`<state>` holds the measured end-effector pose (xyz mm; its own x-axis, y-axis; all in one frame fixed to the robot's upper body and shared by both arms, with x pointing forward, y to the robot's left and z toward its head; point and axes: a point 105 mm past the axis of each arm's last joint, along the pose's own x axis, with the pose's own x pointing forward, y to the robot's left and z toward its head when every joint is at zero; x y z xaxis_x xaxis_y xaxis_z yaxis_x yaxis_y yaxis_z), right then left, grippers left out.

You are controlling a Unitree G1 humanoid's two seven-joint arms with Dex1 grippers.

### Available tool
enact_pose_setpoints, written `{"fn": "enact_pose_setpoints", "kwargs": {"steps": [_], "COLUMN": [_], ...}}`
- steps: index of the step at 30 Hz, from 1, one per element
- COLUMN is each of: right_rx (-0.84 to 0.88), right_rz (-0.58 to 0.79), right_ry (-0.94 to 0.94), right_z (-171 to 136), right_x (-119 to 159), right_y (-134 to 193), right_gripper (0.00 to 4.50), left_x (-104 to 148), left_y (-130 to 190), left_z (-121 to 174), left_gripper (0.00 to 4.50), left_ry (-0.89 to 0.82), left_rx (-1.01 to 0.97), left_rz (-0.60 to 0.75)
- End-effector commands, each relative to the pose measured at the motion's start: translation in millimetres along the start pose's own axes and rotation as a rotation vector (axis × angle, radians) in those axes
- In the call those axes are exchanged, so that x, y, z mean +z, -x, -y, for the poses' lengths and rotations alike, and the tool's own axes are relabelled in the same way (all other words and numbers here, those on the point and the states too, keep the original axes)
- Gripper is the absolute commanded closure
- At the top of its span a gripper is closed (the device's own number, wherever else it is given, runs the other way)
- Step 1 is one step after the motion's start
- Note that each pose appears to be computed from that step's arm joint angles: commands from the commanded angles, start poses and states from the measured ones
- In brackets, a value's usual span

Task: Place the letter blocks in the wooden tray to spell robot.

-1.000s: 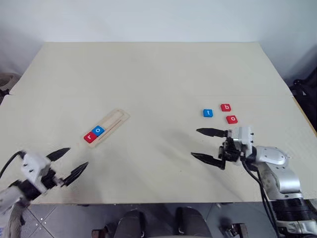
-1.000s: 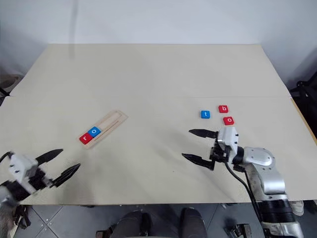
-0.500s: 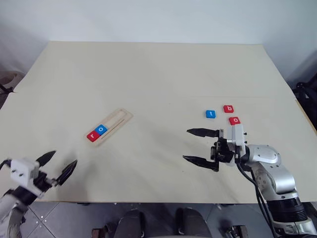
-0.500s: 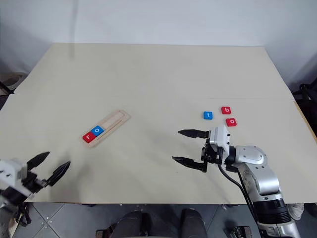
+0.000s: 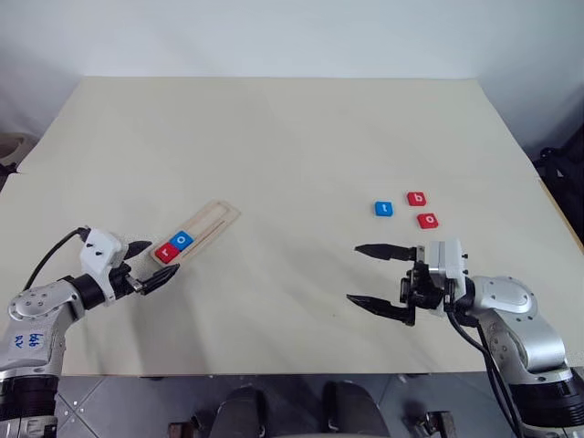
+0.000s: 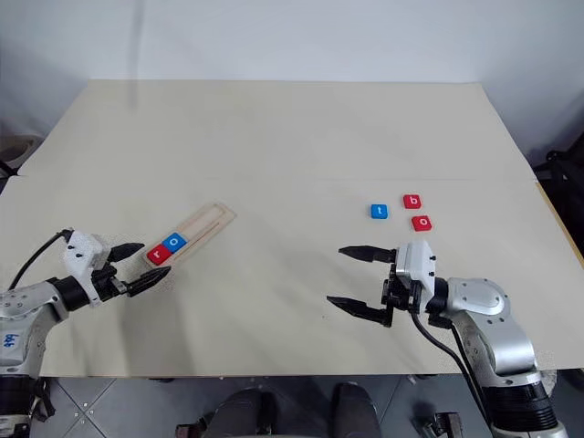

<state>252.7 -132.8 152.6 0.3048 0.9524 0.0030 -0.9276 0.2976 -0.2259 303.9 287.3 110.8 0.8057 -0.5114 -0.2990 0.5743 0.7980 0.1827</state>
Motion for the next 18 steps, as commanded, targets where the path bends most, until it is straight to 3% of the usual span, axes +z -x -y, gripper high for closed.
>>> {"fn": "enact_pose_setpoints", "kwargs": {"steps": [1,9,14,18], "right_rx": [-0.013,-0.005,-0.001,-0.020], "right_rz": [0.012,0.013,0.017,-0.002], "right_ry": [0.047,0.058,0.053,0.044], "right_z": [1.7,2.8,2.0,4.4], "right_x": [12.0,15.7,14.7,11.2], "right_y": [3.1,2.1,-0.3,5.9], "right_gripper": [0.00,0.00,0.00,0.00], "left_x": [-11.5,-22.1,-15.8,12.9], "left_y": [-0.2,-2.7,-6.5,-10.0], "left_z": [1.3,9.7,11.3,20.4], "left_gripper": [0.04,0.04,1.10,1.10], "left_ry": [0.018,0.039,-0.018,-0.074], "left_rx": [-0.027,-0.073,-0.076,-0.131], "left_rz": [-0.079,-0.134,-0.096,0.051]}}
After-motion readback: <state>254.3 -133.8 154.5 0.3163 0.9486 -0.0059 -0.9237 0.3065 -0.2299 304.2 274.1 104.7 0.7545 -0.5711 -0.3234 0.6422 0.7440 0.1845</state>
